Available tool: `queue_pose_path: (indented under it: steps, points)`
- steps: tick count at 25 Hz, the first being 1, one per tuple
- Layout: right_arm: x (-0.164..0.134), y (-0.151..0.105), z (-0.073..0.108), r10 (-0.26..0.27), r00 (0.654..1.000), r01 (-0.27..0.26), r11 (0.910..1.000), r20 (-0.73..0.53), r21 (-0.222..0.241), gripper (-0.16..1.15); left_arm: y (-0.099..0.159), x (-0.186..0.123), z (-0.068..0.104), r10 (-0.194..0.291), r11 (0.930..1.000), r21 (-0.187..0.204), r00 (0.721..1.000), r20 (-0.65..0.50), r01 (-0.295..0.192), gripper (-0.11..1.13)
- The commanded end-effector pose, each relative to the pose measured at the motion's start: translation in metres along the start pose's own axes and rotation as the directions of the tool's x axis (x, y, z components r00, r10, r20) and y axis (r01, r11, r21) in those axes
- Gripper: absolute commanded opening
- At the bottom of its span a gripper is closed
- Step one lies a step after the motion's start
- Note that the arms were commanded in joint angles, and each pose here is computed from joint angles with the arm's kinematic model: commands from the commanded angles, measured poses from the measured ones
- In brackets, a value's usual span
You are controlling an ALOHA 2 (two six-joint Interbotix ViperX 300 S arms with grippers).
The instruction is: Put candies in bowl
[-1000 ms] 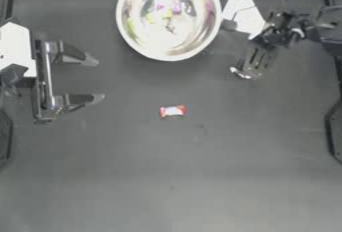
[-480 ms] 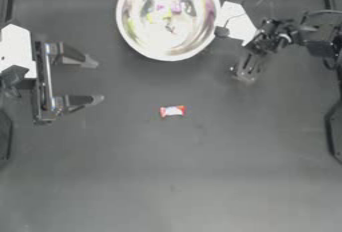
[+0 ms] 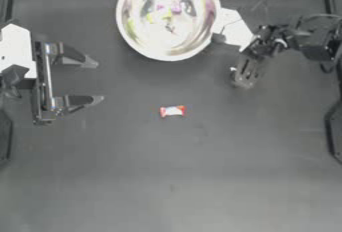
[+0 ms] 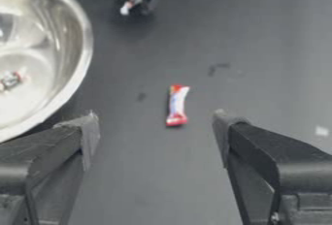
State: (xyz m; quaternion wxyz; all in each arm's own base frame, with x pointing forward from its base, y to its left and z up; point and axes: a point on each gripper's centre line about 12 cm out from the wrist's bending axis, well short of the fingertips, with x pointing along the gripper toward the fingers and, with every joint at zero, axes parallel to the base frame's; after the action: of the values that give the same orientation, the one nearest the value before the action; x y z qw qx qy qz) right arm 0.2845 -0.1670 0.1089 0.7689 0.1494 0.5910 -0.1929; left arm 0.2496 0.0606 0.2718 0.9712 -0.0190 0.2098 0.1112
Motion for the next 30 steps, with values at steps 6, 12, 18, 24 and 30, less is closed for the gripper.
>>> queue_pose_path:
  steps: [6, 12, 18, 24, 30]
  points:
    - [0.004, 0.001, 0.003, 0.002, 1.000, -0.002, 1.0000, -0.003, 0.000, 0.95, -0.001, -0.003, 0.006, -0.004, 1.0000, -0.001, 1.000, 0.025, 0.004, 1.00]
    - [0.005, 0.000, 0.002, 0.000, 1.000, 0.000, 1.0000, -0.006, -0.003, 0.74, -0.002, -0.004, 0.007, -0.006, 1.0000, -0.001, 1.000, 0.031, 0.006, 1.00]
    - [0.004, 0.001, 0.003, 0.001, 1.000, -0.001, 1.0000, -0.002, -0.004, 0.40, -0.002, -0.006, 0.005, -0.005, 1.0000, -0.006, 0.999, 0.034, 0.005, 1.00]
    - [-0.012, 0.005, 0.009, 0.004, 0.999, -0.003, 0.9999, 0.048, -0.011, 0.40, -0.002, -0.008, 0.002, -0.005, 0.9998, -0.020, 1.000, 0.031, 0.006, 1.00]
    - [-0.064, 0.006, 0.031, 0.000, 0.972, 0.007, 0.9995, 0.235, -0.030, 0.40, -0.002, -0.011, 0.003, -0.005, 0.9998, -0.020, 0.999, 0.040, 0.006, 1.00]
